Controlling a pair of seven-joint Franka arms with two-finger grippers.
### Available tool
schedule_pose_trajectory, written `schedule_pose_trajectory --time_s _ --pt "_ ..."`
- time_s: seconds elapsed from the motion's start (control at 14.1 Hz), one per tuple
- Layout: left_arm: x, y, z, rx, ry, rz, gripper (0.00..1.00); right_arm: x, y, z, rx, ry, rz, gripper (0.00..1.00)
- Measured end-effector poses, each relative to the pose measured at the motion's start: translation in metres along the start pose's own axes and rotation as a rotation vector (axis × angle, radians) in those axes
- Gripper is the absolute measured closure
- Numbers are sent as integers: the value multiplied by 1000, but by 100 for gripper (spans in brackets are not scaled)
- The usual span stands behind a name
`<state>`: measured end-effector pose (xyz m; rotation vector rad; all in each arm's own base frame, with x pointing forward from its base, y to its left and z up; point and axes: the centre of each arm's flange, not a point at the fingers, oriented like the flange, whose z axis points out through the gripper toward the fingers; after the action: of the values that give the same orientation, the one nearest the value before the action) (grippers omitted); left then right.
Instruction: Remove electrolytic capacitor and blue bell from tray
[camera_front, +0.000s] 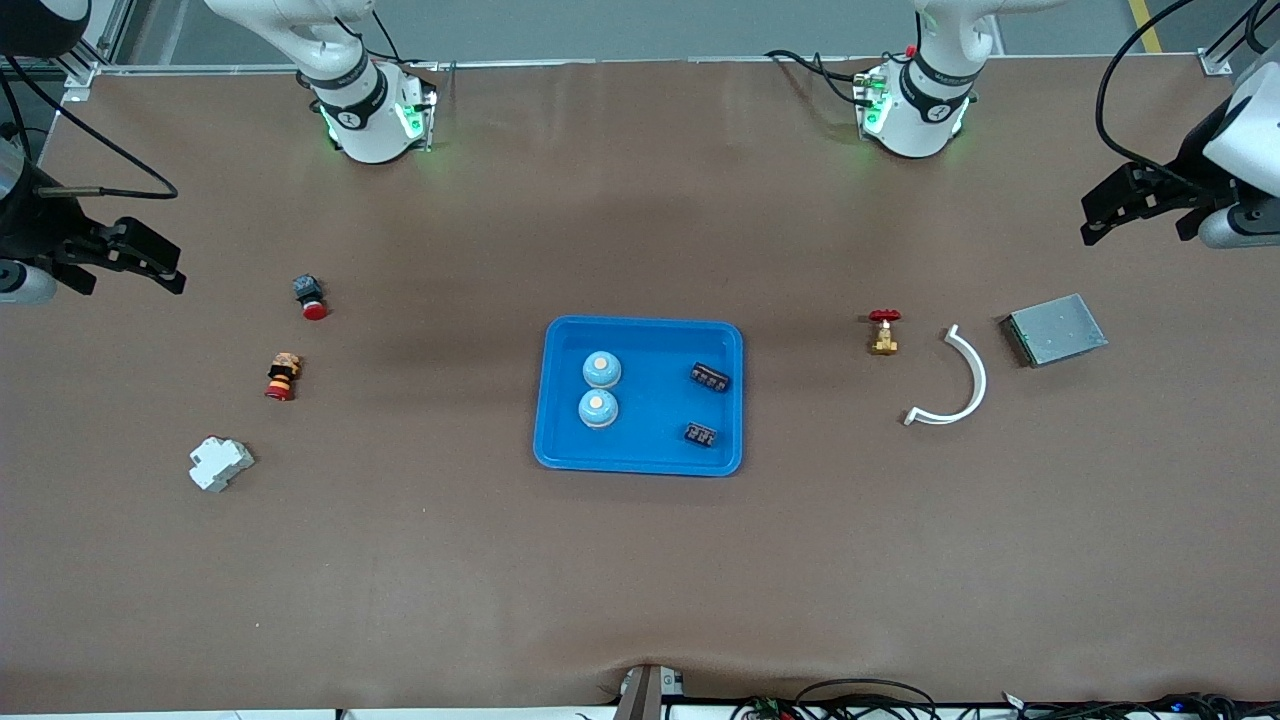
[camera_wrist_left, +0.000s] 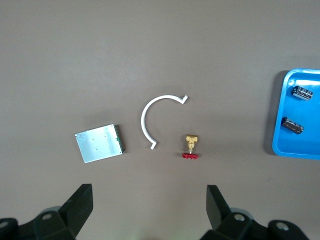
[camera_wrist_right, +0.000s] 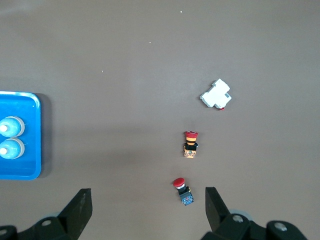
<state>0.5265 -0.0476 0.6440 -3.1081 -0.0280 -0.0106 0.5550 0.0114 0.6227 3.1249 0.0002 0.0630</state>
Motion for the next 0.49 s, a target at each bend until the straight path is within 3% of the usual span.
schedule_pose_trajectory --time_s 0.49 --pt "3 3 1 -5 0 5 0 -3 1 2 -1 -25 44 0"
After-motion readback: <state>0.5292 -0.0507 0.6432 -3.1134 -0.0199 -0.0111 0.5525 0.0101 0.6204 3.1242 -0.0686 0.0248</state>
